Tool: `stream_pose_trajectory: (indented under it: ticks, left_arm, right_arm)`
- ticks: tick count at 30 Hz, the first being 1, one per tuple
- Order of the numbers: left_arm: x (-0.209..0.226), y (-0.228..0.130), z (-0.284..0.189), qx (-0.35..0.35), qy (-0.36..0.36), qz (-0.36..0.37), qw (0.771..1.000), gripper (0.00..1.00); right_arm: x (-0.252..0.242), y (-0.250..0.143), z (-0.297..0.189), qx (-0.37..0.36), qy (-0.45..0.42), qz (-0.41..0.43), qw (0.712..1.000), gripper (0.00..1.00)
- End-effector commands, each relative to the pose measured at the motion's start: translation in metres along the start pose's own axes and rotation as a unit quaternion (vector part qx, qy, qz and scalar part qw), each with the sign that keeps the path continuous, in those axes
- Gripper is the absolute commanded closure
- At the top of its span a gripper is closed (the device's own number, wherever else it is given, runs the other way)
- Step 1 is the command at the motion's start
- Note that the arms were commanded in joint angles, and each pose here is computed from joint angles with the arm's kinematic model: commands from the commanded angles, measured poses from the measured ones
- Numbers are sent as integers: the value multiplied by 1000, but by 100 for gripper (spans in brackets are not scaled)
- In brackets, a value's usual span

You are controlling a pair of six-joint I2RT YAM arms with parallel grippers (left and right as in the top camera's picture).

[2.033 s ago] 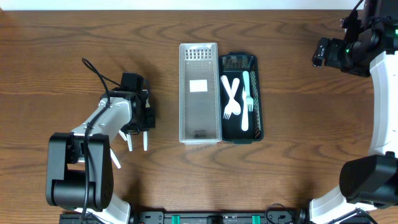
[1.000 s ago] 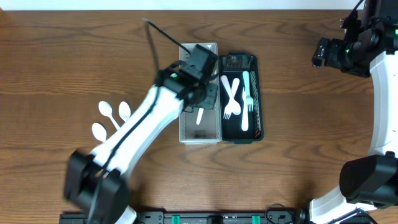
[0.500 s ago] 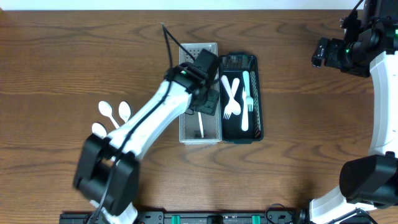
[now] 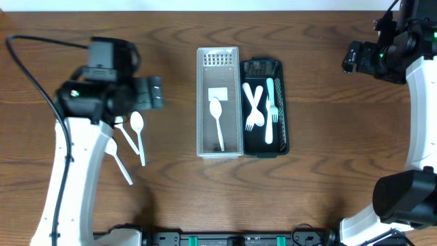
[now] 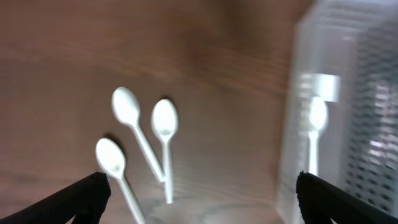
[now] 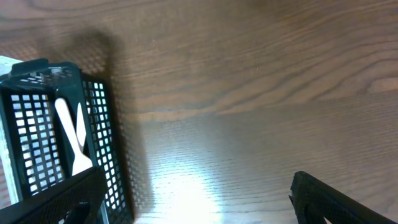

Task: Pack container
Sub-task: 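Carry the spoon with the left gripper and drop it into the clear basket, then return the left gripper to the spoons and grasp a second spoon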

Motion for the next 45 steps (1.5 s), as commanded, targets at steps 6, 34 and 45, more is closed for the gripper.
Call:
stream_pose_trajectory:
  ticks: [6,34,45]
  left_arm:
    - [31,-27,102,134,31,-39,990,2]
    - [43,-68,197,203,44,-35,978,2]
    - [48,-82,216,240,60,-36,968,2]
  right_arm:
    - [3,-1,5,6,9,-5,1000,3]
    - [3,-1,5,6,9,-5,1000,3]
    - [3,-1,5,6,9,-5,1000,3]
Point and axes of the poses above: each gripper's point midway between its finger pads, its own z axis out along the fingers, its own x axis along the line the jaws close on, y = z × x, the point moved 7 cm from there along -z, back along the fingers, and after that the axes turned 13 degrees about -z, right-handed, at the moved point
